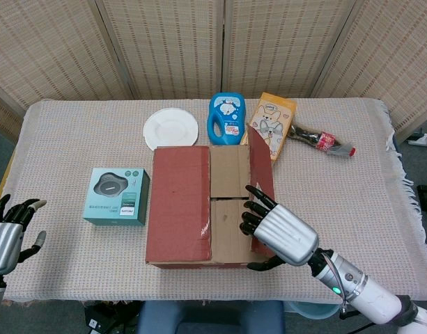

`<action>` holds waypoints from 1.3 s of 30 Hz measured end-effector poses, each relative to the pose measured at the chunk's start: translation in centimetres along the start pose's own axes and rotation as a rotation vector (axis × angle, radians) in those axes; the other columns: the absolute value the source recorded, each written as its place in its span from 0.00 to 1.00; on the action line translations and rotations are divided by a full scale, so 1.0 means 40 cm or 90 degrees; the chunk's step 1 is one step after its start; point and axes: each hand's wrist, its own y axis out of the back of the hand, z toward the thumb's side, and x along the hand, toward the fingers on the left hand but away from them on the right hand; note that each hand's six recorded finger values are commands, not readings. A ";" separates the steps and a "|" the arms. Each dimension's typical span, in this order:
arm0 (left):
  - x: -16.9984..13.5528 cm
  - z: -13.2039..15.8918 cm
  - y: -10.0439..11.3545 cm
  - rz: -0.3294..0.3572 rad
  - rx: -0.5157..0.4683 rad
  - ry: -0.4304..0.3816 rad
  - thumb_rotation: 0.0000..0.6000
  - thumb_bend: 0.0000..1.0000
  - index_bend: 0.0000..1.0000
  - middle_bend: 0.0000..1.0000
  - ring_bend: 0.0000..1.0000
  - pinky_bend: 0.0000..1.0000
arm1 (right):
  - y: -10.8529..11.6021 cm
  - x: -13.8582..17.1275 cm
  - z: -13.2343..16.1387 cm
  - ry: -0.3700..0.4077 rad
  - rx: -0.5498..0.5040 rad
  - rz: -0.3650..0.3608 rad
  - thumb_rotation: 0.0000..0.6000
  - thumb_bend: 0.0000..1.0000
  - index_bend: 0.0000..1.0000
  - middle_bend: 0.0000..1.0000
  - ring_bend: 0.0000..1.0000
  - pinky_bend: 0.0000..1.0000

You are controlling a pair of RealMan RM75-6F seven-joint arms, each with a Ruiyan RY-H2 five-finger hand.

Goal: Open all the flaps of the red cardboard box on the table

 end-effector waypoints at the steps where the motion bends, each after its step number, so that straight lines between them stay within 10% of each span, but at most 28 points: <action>1: 0.007 0.009 0.002 0.000 -0.007 -0.011 1.00 0.44 0.23 0.23 0.28 0.00 | 0.004 0.012 -0.006 -0.007 -0.004 -0.006 0.55 0.07 0.47 0.43 0.23 0.00; 26: 0.221 0.416 0.059 -0.120 -0.189 -0.398 1.00 0.34 0.25 0.24 0.27 0.00 | -0.063 0.376 -0.171 -0.220 -0.145 -0.036 0.55 0.07 0.47 0.42 0.21 0.00; 34: 0.234 0.575 0.048 -0.185 -0.187 -0.515 0.54 0.27 0.28 0.24 0.26 0.00 | -0.081 0.393 -0.182 -0.229 -0.166 -0.047 0.54 0.07 0.47 0.42 0.21 0.00; 39: 0.232 0.662 0.047 -0.209 -0.194 -0.574 0.46 0.26 0.28 0.24 0.26 0.00 | -0.090 0.391 -0.189 -0.231 -0.174 -0.044 0.54 0.07 0.47 0.41 0.20 0.00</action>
